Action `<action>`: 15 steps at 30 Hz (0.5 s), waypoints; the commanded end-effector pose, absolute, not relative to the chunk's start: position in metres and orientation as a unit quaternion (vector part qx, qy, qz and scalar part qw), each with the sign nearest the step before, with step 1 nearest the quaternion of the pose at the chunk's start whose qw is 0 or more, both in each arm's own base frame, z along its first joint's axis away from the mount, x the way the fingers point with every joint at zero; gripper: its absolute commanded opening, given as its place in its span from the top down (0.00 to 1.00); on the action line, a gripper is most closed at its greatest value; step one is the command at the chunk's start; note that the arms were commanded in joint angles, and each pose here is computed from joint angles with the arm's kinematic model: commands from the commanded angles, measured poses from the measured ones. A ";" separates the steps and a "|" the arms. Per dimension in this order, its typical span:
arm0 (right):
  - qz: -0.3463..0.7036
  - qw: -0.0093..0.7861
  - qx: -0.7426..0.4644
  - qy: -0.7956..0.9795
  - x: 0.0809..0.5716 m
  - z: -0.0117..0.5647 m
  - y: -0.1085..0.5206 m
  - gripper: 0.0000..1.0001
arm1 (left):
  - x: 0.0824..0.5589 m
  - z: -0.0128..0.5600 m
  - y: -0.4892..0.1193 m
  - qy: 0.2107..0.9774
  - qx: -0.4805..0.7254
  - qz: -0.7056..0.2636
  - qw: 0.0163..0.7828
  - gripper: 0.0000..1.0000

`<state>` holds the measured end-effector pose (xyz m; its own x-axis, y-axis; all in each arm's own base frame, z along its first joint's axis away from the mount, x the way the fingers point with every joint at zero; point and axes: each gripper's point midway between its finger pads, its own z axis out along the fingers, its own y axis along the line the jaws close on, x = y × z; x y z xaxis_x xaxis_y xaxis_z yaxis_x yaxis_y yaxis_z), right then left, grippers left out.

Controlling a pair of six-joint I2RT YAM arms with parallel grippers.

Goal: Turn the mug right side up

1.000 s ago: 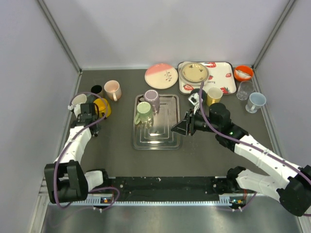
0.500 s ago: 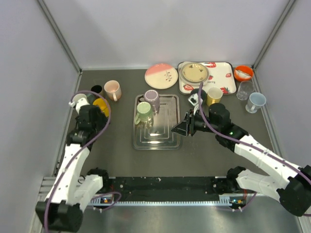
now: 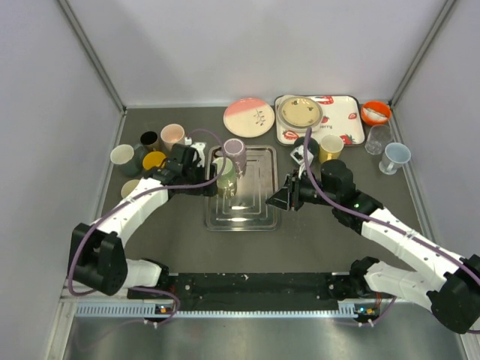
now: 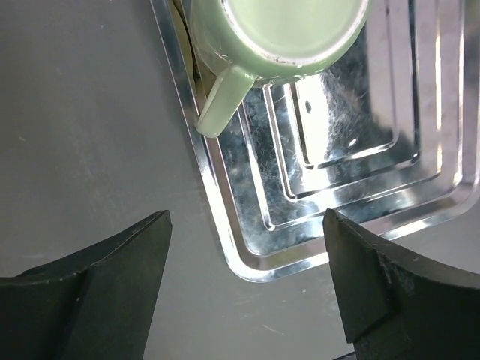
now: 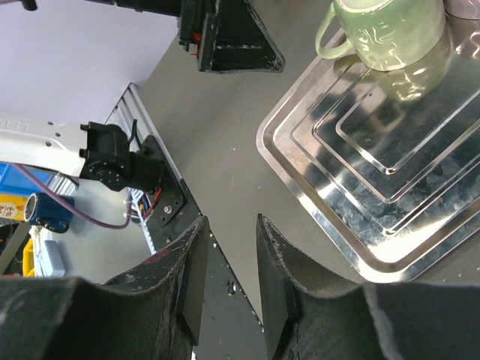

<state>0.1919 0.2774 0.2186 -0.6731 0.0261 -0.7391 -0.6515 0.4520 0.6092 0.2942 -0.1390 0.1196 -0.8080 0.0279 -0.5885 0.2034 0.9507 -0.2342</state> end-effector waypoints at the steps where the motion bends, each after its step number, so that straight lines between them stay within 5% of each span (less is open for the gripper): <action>1: 0.487 0.373 -0.216 0.760 0.196 0.239 0.283 0.68 | 0.318 0.131 -0.148 0.921 0.136 -0.143 0.335 0.15; 15: 0.479 0.371 -0.220 0.764 0.193 0.233 0.278 0.68 | 0.363 0.095 -0.158 0.912 0.228 -0.114 0.323 0.21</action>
